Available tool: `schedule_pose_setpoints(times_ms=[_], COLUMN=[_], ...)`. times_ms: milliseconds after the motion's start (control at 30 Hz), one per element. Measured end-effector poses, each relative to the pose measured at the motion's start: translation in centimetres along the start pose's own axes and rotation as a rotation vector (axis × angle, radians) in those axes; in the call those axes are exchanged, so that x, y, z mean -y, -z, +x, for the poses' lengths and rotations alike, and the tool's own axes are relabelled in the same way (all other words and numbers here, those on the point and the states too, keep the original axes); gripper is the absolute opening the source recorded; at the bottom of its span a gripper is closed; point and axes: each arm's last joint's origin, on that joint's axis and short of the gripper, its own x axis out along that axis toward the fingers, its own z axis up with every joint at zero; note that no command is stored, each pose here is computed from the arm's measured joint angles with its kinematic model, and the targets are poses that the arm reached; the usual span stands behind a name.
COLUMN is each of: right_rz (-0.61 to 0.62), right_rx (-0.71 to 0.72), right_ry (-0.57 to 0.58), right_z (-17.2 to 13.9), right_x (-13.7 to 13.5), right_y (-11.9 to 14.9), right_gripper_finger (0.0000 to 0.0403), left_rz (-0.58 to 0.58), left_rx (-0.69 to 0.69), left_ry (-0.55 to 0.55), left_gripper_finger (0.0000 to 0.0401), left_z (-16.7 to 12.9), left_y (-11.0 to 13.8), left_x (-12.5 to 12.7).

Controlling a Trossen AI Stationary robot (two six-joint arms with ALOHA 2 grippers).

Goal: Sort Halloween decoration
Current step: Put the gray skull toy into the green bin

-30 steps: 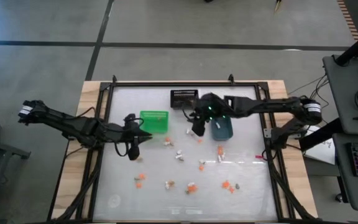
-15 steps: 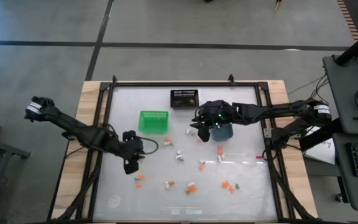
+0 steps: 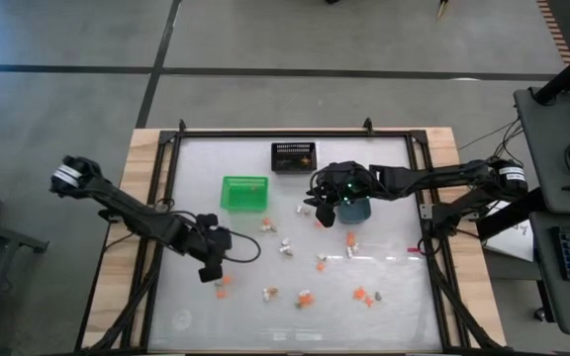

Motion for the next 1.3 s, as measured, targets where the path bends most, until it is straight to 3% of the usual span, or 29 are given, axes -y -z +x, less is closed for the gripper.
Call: schedule_pose_setpoints(times_ms=[800, 1300], right_rz=[-0.003, -0.003], right_rx=[0.009, 0.009], right_ry=[-0.006, -0.006], right_z=[0.1, 0.1], right_x=[-0.1, -0.1], right_y=[0.0, 0.0], right_gripper_finger=[0.0121, 0.0122], left_rz=[0.039, 0.040], left_rx=[-0.146, -0.147], left_ry=[-0.095, -0.091], left_gripper_finger=[0.0141, 0.0069], left_z=[3.5, 3.6], left_y=[0.7, 0.7], left_x=[0.5, 0.5])
